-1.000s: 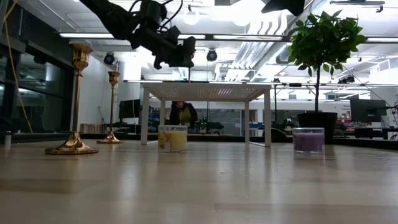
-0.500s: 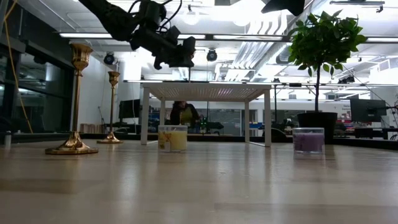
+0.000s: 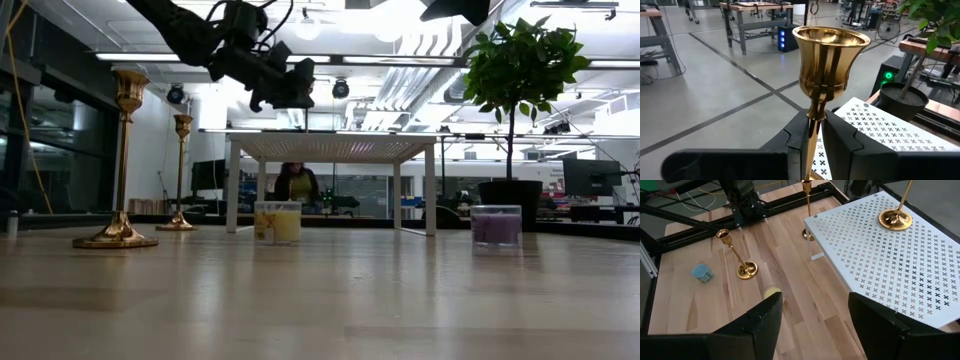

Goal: Pick & Place candle stick holders
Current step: Put the bottom right gold candle holder on the shelf, then put the top gold candle holder on the shelf

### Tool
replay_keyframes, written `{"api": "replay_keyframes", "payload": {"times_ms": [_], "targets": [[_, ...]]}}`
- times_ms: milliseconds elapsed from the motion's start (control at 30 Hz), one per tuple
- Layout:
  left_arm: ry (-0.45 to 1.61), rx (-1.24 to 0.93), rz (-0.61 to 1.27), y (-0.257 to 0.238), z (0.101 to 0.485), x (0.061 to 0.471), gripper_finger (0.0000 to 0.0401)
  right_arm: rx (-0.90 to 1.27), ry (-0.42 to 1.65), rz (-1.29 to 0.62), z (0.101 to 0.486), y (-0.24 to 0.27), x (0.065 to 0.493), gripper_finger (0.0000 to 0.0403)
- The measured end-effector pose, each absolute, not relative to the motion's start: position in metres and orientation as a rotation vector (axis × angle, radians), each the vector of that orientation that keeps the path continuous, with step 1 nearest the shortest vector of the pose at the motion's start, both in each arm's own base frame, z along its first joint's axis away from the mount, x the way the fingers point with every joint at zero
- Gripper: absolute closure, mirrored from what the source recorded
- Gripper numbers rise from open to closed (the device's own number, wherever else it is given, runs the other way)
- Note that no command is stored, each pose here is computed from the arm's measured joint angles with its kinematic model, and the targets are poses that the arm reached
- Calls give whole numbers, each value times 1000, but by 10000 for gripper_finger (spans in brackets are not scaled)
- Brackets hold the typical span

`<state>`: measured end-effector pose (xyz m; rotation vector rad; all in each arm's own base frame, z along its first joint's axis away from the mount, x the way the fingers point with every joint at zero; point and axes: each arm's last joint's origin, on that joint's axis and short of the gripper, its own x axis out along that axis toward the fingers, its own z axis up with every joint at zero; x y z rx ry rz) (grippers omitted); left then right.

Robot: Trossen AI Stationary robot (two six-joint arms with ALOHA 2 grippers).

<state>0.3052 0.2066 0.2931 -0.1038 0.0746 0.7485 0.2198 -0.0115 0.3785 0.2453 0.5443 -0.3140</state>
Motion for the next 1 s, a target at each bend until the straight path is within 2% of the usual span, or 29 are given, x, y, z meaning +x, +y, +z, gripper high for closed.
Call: {"api": "replay_keyframes", "payload": {"times_ms": [200, 467, 600, 1000], "targets": [[75, -95, 723, 206, 293, 306, 327, 245, 544, -314, 378, -12, 220, 180], [75, -95, 722, 205, 295, 304, 231, 249, 544, -315, 378, -12, 220, 181], [53, -89, 722, 202, 306, 299, 200, 249, 551, -316, 378, -12, 219, 181], [238, -94, 650, 168, 340, 252, 192, 253, 561, -312, 377, -11, 219, 181]]}}
